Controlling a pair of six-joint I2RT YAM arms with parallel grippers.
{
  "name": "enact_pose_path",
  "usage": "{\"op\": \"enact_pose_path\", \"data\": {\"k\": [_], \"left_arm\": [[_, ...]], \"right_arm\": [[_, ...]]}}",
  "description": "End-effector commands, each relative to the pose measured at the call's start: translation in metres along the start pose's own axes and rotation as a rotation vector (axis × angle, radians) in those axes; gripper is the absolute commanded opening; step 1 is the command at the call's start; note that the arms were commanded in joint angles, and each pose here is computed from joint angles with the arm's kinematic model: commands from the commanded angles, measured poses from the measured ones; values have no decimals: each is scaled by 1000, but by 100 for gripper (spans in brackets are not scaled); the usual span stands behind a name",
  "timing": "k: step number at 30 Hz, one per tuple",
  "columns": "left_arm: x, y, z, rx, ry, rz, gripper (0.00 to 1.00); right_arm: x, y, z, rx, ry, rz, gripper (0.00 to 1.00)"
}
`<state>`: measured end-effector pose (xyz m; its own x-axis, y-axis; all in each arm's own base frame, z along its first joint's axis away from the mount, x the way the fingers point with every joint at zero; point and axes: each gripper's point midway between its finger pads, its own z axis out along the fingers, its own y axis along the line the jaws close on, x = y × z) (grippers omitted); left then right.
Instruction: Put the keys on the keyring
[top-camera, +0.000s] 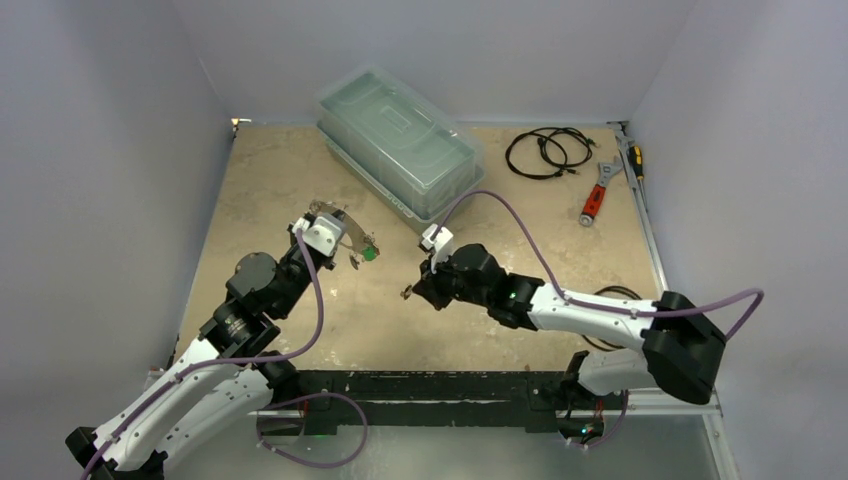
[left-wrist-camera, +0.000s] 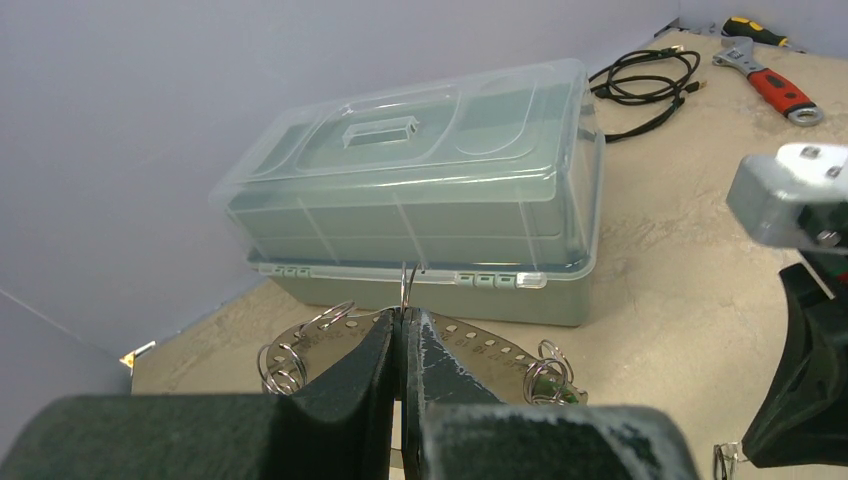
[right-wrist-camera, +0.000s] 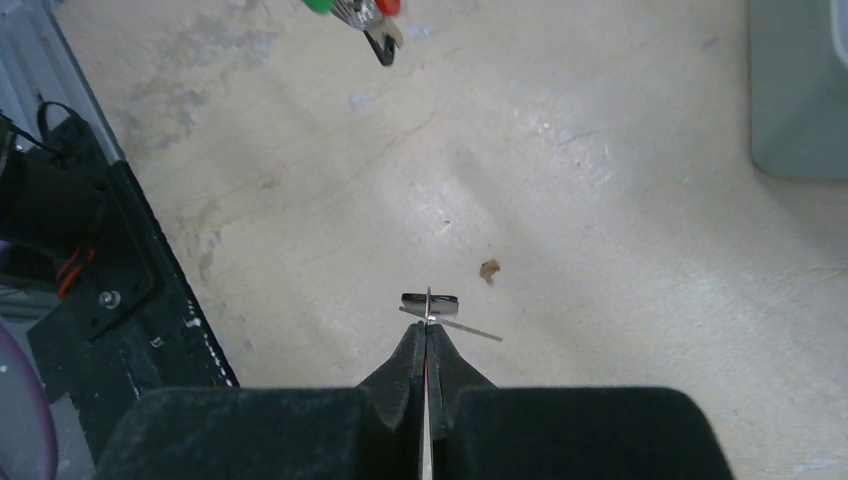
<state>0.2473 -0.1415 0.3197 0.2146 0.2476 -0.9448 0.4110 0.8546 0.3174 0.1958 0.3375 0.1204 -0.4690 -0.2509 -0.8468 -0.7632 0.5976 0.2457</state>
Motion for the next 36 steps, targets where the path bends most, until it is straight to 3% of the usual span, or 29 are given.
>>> {"op": "enact_pose_path", "data": {"k": [1,21,27,36], "left_arm": [[-22,7,-1,-13,-75,-11,0],[-29,-31,3,190,-127,-1,0],[-37,-64,-1,377,-175,1,0],[-41,-101,-6,587,-192,-35,0]], "right_arm": [[-23,0,-15,2,-77,-47,0],[-108,7,-82,40,-300,-178,0],[-125,13,-102,25,-351,-205,0],[-145,46,-137,-133,-428,-250,0]]}}
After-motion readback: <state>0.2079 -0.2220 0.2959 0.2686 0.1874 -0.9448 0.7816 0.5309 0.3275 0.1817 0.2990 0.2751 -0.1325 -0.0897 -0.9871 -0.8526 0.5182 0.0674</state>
